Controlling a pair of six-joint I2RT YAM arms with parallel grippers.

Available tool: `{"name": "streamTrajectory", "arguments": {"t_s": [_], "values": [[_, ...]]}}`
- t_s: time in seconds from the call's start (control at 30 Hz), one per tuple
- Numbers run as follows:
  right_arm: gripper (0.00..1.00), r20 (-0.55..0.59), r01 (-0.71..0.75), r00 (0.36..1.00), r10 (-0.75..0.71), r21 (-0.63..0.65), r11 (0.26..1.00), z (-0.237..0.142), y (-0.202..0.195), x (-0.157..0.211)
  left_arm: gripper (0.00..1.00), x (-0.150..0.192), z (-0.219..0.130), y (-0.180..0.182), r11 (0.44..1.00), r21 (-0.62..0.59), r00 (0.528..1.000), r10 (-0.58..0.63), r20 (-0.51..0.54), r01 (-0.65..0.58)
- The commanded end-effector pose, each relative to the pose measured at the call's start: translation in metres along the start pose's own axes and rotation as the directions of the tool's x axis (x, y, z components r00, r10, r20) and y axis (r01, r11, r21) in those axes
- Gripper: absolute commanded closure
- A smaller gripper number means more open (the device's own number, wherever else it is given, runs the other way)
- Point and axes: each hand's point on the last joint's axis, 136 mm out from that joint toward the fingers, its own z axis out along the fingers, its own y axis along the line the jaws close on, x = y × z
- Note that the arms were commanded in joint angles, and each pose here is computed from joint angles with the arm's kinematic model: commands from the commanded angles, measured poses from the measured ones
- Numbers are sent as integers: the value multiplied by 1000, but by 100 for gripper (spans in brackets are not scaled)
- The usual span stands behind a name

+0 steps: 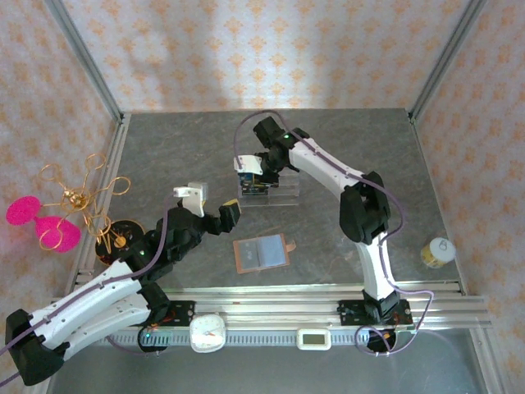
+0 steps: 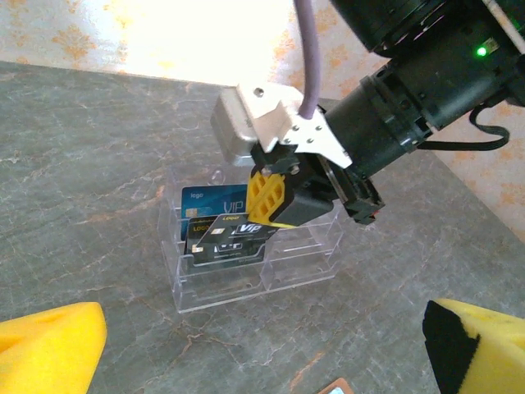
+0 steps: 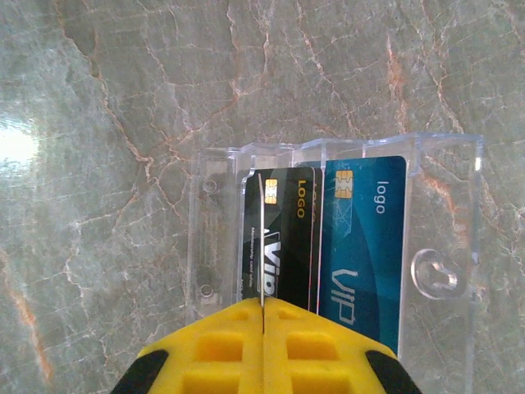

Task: Take the credit cards out of the card holder

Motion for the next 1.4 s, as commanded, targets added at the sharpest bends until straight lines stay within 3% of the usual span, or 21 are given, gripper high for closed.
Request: {"name": "streamTrajectory", "arguments": {"t_s": [0.0, 0.37, 0.53, 0.67, 0.93, 1.03, 1.17, 1.27, 1.37], "values": [[100, -9, 4, 1000, -4, 37, 999, -1, -13, 0, 1, -7, 0, -4, 1000, 22, 1000, -5, 20, 4], [100, -12, -40, 999, 40, 25, 999, 18, -10, 5, 1, -3, 2, -2, 1000, 30, 1000, -8, 11, 7], [82, -23, -51, 998, 53, 59, 997, 25, -12, 3, 1, 0, 3, -3, 999, 39, 1000, -17, 4, 17], [71, 41, -86, 996, 83, 78, 993, 14, -17, -14, 1, 1, 3, -4, 999, 45, 1000, -28, 1, 28], [64, 226, -208, 954, 195, 32, 978, -32, -5, -62, 1, 4, 3, -10, 990, 101, 995, -102, 11, 100], [63, 354, -336, 881, 315, -2, 942, -45, 1, -82, 1, 7, 2, -13, 980, 133, 989, -150, 14, 146], [63, 476, -590, 688, 548, -73, 804, -49, 9, -93, 1, 10, 0, -12, 970, 146, 980, -199, 10, 195], [63, 480, -751, 521, 706, -135, 646, -39, 31, -81, 1, 14, -2, -11, 955, 154, 966, -258, 3, 254], [63, 448, -836, 448, 774, -95, 540, -23, 74, -63, 1, 20, -6, -5, 944, 143, 954, -300, -5, 298]]}}
